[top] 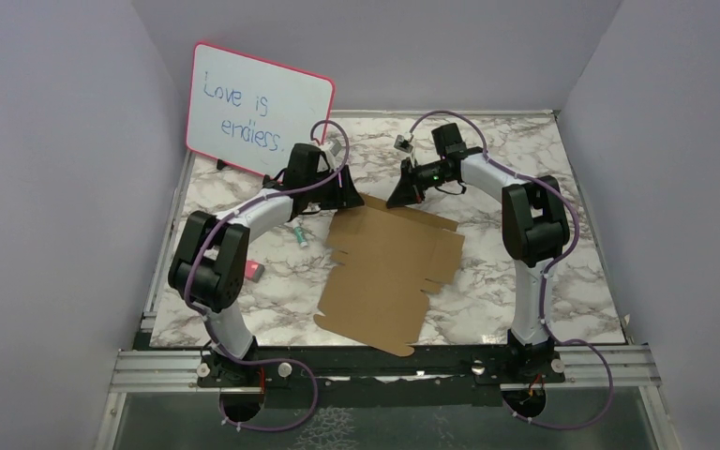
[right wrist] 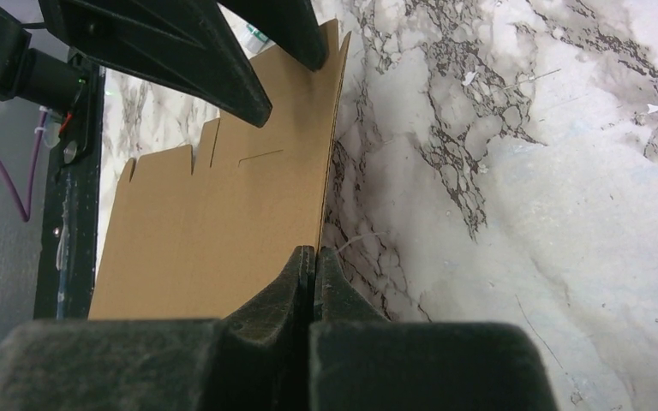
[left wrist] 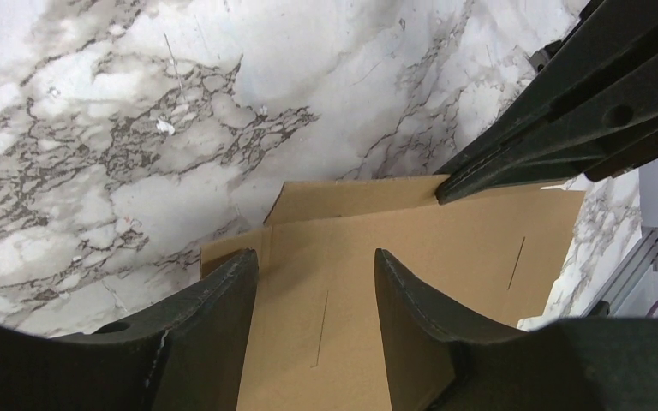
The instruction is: Fold the paper box
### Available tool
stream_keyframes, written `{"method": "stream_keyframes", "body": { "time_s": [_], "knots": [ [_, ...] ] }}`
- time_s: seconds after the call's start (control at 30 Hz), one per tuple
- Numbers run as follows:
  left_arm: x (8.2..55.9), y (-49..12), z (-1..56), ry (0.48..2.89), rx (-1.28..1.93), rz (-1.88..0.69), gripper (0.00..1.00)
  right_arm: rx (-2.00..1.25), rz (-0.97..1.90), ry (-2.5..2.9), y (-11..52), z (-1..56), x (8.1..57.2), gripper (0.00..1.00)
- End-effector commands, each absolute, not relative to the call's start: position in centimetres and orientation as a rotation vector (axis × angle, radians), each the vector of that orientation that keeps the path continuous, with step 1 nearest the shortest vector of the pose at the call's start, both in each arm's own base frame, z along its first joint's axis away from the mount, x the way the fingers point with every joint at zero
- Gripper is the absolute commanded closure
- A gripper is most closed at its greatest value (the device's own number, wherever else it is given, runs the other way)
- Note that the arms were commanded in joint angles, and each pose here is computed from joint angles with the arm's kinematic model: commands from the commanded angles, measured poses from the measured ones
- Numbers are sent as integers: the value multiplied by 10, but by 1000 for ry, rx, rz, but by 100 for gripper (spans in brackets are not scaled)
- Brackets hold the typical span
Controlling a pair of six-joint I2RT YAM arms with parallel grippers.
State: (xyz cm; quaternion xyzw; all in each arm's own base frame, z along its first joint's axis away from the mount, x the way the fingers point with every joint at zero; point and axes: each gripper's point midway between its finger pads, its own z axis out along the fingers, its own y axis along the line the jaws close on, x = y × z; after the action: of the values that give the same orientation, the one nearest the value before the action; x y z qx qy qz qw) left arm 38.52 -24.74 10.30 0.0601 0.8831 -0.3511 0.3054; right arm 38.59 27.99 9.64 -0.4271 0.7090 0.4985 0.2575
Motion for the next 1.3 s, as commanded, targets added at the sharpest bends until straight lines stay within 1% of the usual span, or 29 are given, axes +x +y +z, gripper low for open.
{"method": "stream_keyframes", "body": {
  "time_s": [0.0,0.27,0.47,0.57,0.77,0.9,1.13,1.27],
  "knots": [
    [409,-245,115,2272,163,-888,46,-1191,1409,1801,286,127,378,99],
    [415,-244,118,2258,185,-888,45,-1193,1418,1794,287,129,377,99],
    [416,-250,116,2262,212,-928,48,-1192,1420,1789,287,131,377,99],
    [415,-253,119,2255,226,-952,54,-1191,1411,1795,287,129,377,99],
    [411,-254,132,2226,251,-968,72,-1170,1379,1825,286,124,382,99],
    [407,-256,140,2210,268,-989,77,-1156,1347,1848,286,122,386,99],
    [408,-262,154,2150,332,-1000,78,-1153,1301,1881,288,115,389,99],
    [406,-261,153,2149,368,-988,75,-1151,1305,1869,289,117,389,99]
  ]
}}
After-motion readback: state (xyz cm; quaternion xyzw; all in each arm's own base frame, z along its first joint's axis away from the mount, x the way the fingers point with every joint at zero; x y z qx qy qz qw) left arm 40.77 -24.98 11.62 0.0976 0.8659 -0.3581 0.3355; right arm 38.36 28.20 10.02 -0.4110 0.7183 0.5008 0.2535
